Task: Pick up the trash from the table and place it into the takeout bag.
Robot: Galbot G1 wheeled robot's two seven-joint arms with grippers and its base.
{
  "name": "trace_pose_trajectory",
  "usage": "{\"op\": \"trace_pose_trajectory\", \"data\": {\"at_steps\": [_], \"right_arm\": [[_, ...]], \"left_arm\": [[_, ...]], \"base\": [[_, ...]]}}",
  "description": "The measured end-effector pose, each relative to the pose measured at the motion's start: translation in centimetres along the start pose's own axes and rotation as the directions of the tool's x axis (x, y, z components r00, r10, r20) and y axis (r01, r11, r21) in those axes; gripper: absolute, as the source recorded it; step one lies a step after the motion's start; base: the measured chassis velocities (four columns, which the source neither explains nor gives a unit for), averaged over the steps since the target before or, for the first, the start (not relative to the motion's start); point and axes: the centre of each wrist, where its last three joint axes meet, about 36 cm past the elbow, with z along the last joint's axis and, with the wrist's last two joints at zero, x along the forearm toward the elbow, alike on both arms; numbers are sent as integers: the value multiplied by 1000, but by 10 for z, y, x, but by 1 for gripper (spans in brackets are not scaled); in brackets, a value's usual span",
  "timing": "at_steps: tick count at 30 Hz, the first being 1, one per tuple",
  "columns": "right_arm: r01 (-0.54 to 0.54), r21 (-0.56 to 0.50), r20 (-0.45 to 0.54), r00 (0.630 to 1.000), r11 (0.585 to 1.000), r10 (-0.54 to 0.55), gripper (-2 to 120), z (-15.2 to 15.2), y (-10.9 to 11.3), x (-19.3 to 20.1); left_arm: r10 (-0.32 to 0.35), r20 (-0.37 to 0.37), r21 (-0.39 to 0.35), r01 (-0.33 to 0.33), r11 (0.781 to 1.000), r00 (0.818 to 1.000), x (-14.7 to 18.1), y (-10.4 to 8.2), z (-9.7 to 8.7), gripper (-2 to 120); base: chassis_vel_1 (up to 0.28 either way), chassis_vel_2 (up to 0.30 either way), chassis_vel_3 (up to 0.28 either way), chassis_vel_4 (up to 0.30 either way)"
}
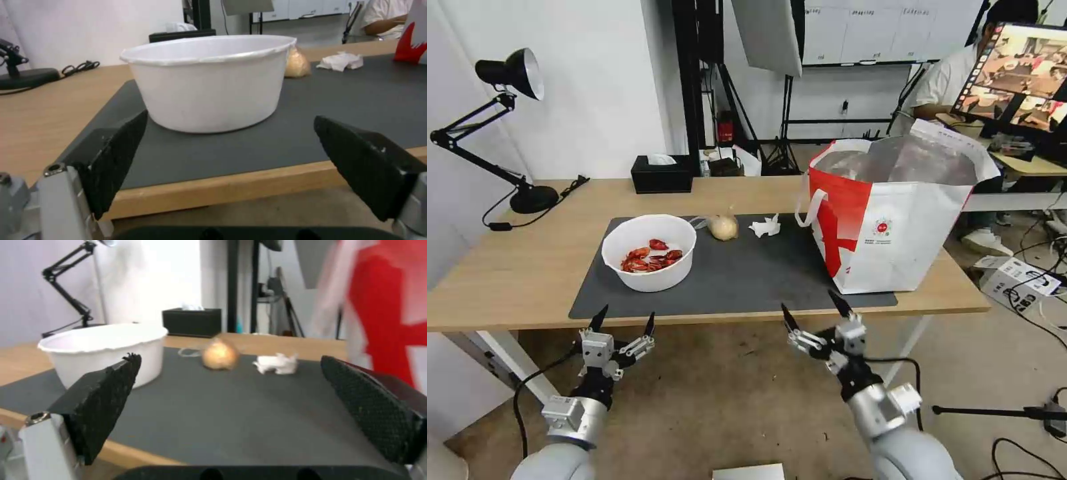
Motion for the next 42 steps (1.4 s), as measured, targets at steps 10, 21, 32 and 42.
{"op": "trace_pose_trajectory", "data": {"at_steps": [10, 21, 32, 42], "right_arm": [[93, -2, -16, 996, 996, -93, 100, -3, 6, -58], [-20, 34, -115, 993, 999, 24, 100, -20, 22, -176], [-289, 20, -260, 923, 957, 284, 100, -38, 12, -300], [-360, 83, -343, 865, 929, 366, 100, -8, 5, -355]], "left_arm": [[-20, -13, -9, 20, 1000, 1000, 8, 2, 0, 100], [-30, -29, -18, 29, 999, 999, 11, 4, 4, 100], [-32, -39, -13, 32, 999, 999, 9, 5, 8, 100], [-24, -53, 1, 24, 1000, 998, 13, 0, 11, 100]], "base": [[0, 0, 0, 0], [0, 0, 0, 0], [0, 0, 0, 0], [0, 0, 0, 0]]}}
